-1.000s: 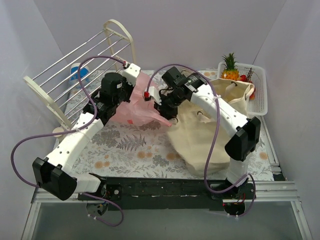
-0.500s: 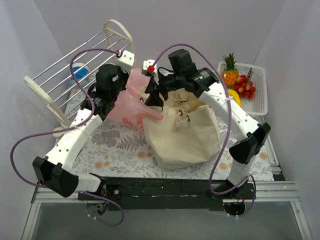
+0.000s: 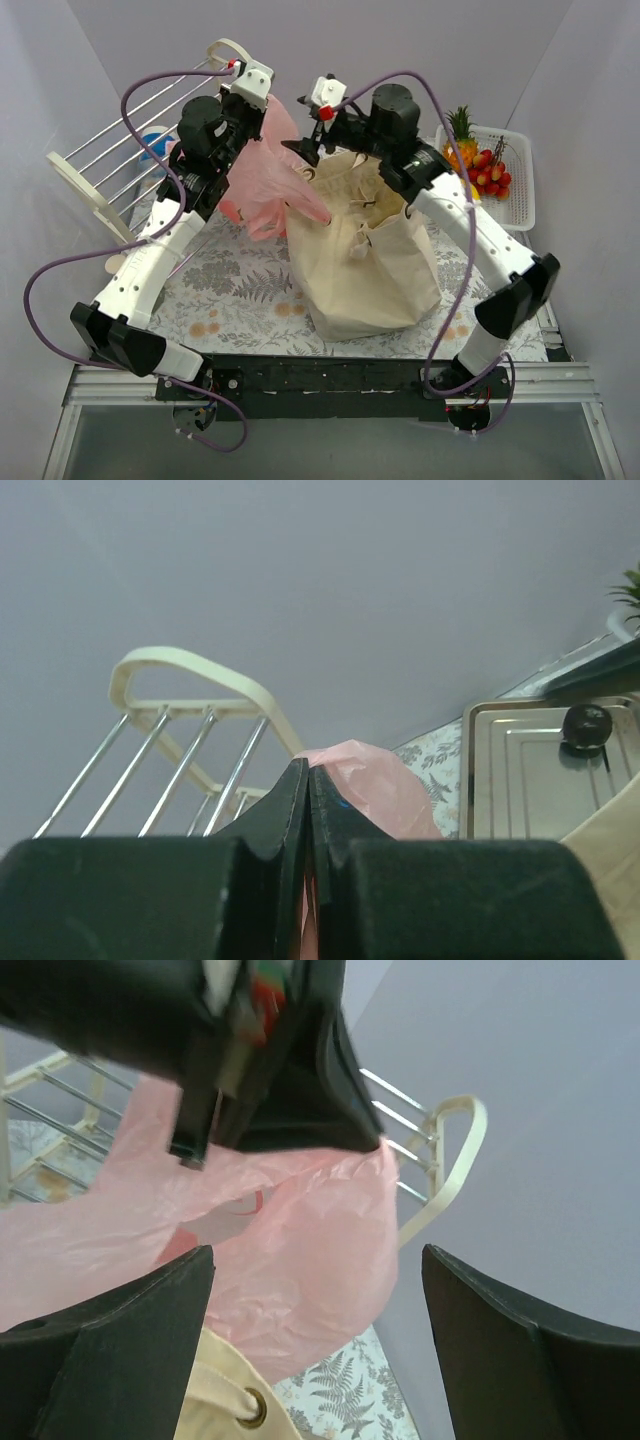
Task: Untie the knot of the grocery bags and take out the mixed food
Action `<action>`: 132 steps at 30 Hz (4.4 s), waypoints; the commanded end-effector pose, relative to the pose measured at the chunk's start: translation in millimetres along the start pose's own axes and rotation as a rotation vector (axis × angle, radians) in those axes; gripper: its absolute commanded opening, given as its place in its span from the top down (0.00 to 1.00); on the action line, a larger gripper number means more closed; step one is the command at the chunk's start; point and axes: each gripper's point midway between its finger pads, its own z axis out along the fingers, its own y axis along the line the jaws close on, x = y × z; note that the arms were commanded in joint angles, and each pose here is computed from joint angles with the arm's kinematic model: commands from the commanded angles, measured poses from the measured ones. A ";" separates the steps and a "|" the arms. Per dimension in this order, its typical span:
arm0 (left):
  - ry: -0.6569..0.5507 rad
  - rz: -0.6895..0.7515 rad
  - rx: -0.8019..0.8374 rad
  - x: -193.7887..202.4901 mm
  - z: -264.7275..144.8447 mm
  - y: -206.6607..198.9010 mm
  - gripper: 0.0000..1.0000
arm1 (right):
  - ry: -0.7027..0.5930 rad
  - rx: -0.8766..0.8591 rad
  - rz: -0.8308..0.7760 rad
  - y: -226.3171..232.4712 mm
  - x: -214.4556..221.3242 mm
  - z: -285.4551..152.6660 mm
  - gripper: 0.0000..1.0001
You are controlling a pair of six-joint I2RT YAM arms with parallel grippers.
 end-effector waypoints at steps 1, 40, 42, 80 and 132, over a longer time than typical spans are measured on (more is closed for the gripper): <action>-0.153 -0.016 0.095 -53.7 -9.5 -7.4 1.00 | -0.034 0.136 0.015 -30.7 32.7 40.6 0.09; -0.031 -0.246 0.345 28.5 4.2 -89.0 0.11 | 0.810 1.187 -0.385 -140.5 48.0 -433.6 0.99; -0.022 -0.247 0.363 33.8 6.1 -94.9 0.10 | 1.047 1.227 -0.372 -110.4 75.8 -474.4 0.99; 0.014 -0.231 0.403 66.2 3.8 -122.6 0.10 | 1.845 0.376 0.299 239.7 250.3 -567.7 0.99; 0.705 -0.325 0.314 185.8 -63.8 -127.4 0.38 | 0.895 0.025 -0.022 -20.5 163.5 -112.8 0.04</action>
